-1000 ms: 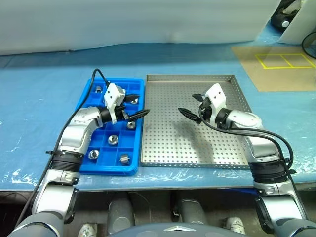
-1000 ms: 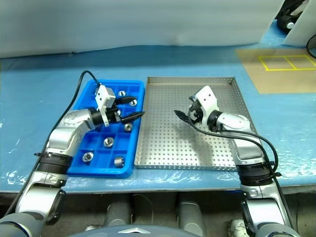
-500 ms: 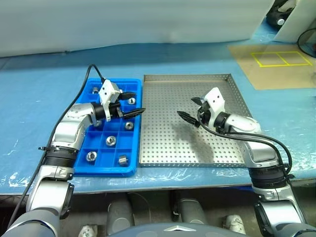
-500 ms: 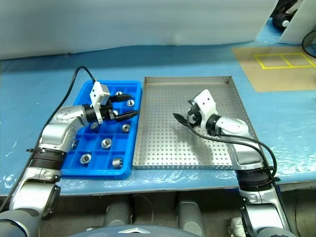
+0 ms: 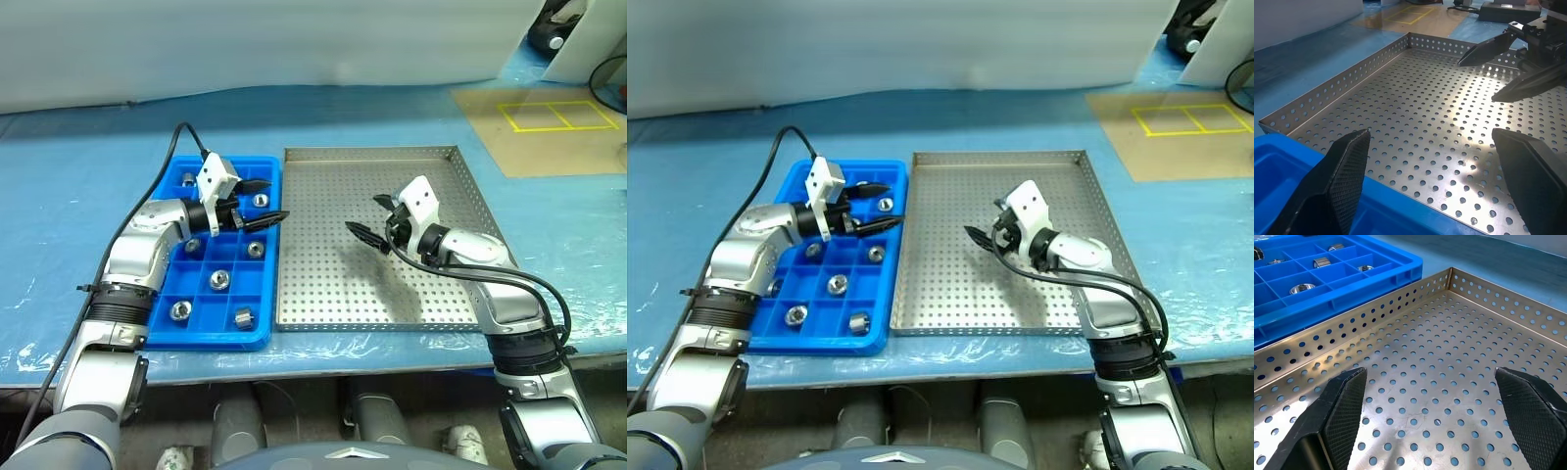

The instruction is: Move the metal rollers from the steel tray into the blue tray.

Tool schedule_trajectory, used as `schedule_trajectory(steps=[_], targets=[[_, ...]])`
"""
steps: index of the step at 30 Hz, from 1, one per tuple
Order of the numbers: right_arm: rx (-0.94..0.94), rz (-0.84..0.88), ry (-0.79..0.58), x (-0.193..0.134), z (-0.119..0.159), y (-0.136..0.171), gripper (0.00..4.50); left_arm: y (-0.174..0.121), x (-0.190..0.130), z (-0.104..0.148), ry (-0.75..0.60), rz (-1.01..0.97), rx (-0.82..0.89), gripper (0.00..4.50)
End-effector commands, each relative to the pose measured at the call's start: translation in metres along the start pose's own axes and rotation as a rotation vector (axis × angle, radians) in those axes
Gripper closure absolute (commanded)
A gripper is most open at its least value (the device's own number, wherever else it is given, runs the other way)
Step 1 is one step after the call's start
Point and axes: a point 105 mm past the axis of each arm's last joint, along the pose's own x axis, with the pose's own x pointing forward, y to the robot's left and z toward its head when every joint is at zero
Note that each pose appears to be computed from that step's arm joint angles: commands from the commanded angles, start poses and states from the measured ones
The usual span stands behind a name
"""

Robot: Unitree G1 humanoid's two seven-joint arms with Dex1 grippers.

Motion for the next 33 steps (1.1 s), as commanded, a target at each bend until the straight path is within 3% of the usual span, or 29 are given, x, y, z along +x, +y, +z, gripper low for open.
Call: schedule_trajectory(steps=[1, 33], targets=[[-0.039, 0.004, -0.047, 0.000, 0.014, 0.000, 0.17, 0.003, -0.003, 0.015, -0.030, 0.010, 0.047, 0.26], [-0.054, 0.148, -0.058, 0.027, 0.018, 0.018, 0.17, -0.002, -0.031, 0.014, -0.007, 0.097, 0.042, 0.26]])
